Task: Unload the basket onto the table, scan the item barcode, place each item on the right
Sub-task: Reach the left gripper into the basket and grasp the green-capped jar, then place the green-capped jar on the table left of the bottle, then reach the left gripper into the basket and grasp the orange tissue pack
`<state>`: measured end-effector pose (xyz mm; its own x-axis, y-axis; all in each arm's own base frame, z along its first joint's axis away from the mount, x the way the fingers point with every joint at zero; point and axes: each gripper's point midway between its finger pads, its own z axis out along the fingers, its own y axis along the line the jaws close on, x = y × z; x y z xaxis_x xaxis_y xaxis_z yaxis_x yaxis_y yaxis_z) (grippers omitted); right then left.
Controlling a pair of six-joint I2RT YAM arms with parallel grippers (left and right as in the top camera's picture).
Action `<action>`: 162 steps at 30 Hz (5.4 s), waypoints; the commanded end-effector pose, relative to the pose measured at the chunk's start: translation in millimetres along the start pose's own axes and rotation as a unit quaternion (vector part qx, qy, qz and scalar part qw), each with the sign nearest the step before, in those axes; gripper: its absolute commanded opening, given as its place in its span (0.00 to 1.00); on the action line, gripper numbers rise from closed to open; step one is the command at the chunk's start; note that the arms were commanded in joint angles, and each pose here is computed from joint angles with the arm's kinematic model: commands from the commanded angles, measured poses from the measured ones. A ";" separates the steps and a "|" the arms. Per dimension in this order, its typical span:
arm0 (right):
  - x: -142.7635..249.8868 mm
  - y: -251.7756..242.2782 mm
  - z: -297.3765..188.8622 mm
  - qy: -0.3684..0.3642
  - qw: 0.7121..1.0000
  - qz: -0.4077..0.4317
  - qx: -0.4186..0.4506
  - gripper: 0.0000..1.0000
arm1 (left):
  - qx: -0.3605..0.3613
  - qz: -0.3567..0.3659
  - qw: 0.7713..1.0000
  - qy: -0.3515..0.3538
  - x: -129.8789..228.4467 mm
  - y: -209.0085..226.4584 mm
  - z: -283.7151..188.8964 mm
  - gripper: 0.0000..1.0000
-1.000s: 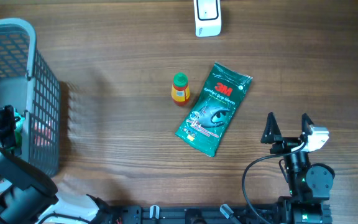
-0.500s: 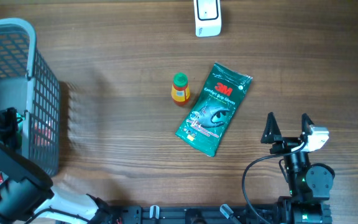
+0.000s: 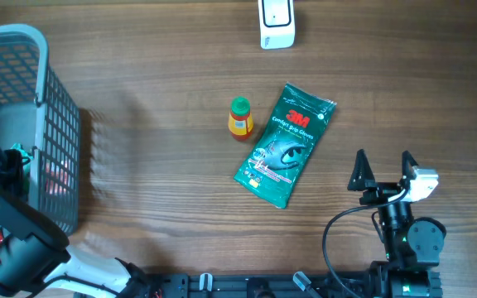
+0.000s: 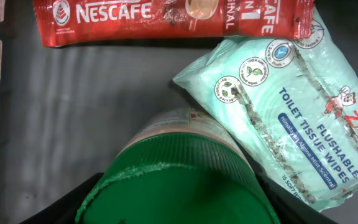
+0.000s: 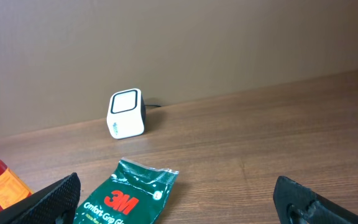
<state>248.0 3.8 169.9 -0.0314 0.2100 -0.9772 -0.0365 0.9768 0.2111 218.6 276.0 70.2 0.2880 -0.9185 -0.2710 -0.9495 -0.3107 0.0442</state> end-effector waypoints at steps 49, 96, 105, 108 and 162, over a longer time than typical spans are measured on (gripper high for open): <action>-0.4 -1.7 0.1 -0.002 1.000 -0.001 0.005 1.00 | 0.345 0.664 0.661 -0.048 287.6 -29.1 -276.8 0.57; -0.4 -1.7 0.1 -0.002 1.000 -0.001 0.005 1.00 | 0.449 0.523 0.692 -0.215 265.7 -96.2 -381.1 1.00; -0.4 -1.7 0.1 -0.002 1.000 -0.001 0.005 1.00 | 0.435 0.276 0.831 -0.212 109.5 -58.0 -384.3 1.00; -0.4 -1.7 0.1 -0.002 1.000 -0.001 0.005 1.00 | 0.370 0.156 0.899 -0.175 64.3 -36.9 -344.4 1.00; -0.5 -1.7 0.1 -0.002 1.000 -0.001 0.005 1.00 | 0.065 0.125 0.975 0.174 81.4 20.8 21.7 0.68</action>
<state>248.0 3.8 169.9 -0.0314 0.2100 -0.9772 -0.0365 0.9768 0.2111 225.9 208.1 41.5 0.0621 -0.9972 0.0422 -0.9953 -0.0650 -0.0716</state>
